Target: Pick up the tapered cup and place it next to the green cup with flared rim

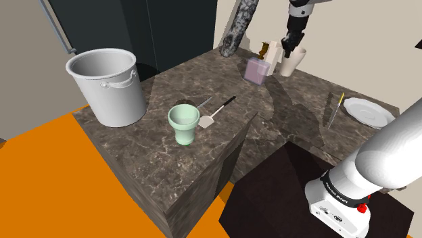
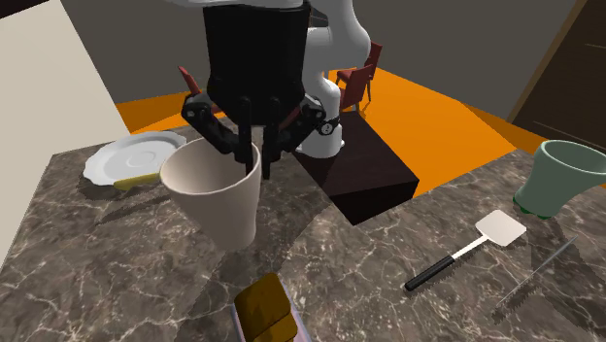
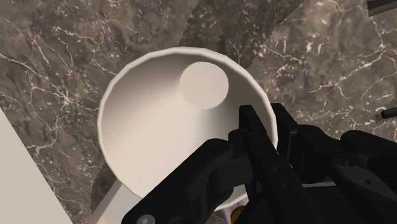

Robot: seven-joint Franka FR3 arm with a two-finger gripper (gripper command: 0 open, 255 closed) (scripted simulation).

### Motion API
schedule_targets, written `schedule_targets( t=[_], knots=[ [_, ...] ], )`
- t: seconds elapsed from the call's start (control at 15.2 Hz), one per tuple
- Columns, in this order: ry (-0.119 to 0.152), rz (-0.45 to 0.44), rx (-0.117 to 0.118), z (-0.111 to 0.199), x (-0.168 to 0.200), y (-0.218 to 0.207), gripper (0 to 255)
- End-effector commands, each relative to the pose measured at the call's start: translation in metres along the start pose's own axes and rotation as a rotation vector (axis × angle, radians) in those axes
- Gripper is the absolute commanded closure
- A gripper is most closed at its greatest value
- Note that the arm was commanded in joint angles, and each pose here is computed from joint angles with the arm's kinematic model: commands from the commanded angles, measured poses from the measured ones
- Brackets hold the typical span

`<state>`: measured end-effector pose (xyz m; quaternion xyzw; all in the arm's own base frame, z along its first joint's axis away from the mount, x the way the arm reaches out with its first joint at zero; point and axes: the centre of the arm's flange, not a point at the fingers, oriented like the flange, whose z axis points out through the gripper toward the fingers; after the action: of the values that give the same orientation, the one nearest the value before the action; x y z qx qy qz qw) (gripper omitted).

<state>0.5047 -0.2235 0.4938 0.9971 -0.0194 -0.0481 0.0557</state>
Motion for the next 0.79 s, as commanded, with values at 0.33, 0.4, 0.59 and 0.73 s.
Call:
schedule_targets(
  t=[0.33, 0.4, 0.59, 0.73],
  knots=[
    [0.000, 0.000, 0.000, -0.038, -0.004, 0.004, 255],
    [0.000, 0.000, 0.000, -0.043, -0.004, 0.005, 255],
    [0.000, 0.000, 0.000, -0.059, -0.006, 0.006, 255],
    [0.000, 0.000, 0.000, -0.069, -0.007, 0.008, 255]
  ],
)
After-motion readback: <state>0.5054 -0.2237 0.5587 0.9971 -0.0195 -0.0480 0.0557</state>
